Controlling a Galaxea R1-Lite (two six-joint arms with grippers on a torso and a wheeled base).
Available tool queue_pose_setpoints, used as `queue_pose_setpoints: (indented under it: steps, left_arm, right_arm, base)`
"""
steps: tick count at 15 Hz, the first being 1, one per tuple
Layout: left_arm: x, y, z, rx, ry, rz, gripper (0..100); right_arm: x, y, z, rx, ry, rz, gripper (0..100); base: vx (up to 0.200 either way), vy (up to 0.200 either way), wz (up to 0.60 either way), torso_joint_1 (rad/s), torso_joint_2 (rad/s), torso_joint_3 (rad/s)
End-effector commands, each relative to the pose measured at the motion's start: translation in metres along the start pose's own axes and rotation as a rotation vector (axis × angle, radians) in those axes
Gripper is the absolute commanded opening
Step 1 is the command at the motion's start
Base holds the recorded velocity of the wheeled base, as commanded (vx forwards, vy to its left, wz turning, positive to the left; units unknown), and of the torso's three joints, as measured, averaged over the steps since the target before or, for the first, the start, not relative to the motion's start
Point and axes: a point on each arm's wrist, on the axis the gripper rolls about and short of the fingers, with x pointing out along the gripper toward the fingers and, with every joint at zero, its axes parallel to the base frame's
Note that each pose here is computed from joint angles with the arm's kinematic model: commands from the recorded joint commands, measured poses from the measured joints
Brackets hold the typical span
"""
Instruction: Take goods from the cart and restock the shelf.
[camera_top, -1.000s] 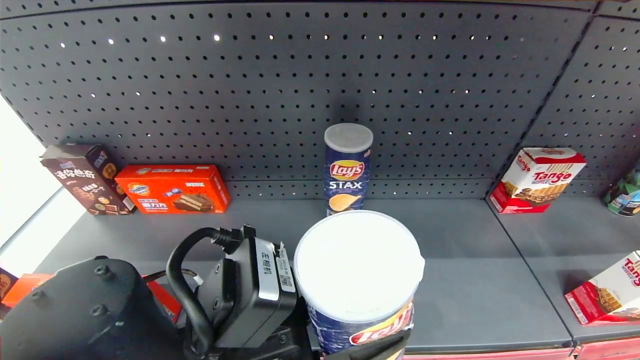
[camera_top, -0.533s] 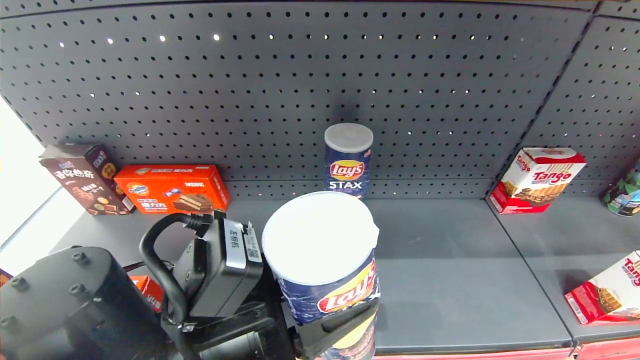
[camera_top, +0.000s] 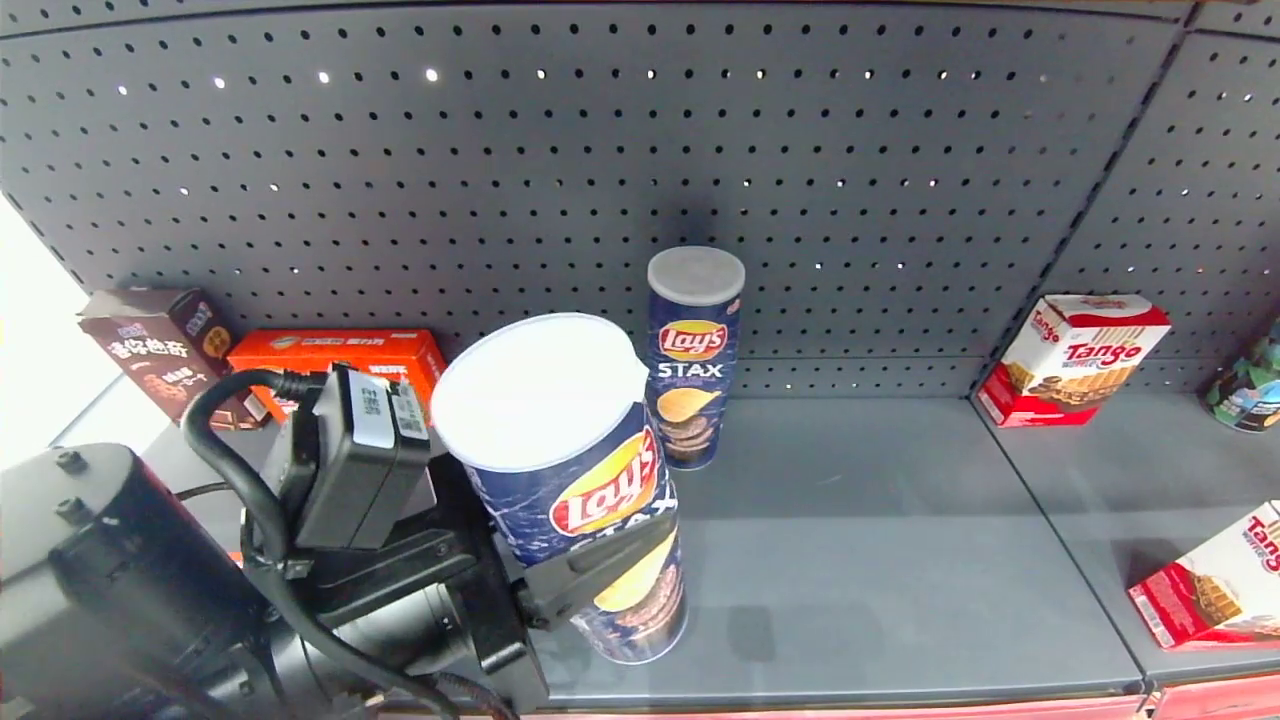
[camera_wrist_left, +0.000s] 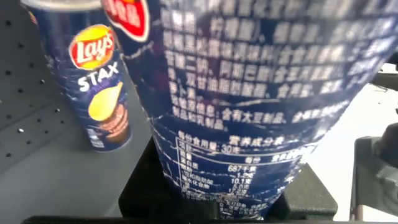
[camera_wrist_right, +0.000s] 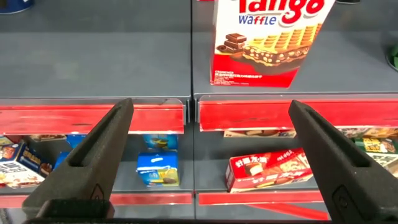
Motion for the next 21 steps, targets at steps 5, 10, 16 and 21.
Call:
queue_pose_setpoints:
  steps: [5, 10, 16, 21]
  left_arm:
    - [-0.008, 0.003, 0.011, -0.036, 0.107, 0.005, 0]
    - [-0.023, 0.002, 0.024, -0.062, 0.202, 0.013, 0]
    - [-0.021, 0.012, 0.024, -0.054, 0.172, 0.030, 0]
    - [-0.043, 0.015, 0.017, -0.067, 0.196, 0.085, 0]
  right_arm:
    - [0.003, 0.000, 0.001, -0.001, 0.039, 0.011, 100]
    - [0.003, 0.000, 0.001, -0.001, 0.045, 0.016, 100]
    - [0.031, 0.001, 0.118, 0.048, 0.038, 0.064, 100]
    - [0.141, 0.027, 0.167, -0.119, 0.055, 0.382, 100]
  base:
    - [0.000, 0.000, 0.00, 0.000, 0.00, 0.000]
    - [0.000, 0.000, 0.00, 0.000, 0.00, 0.000]
    - [0.000, 0.000, 0.00, 0.000, 0.00, 0.000]
    - [0.000, 0.000, 0.00, 0.000, 0.00, 0.000]
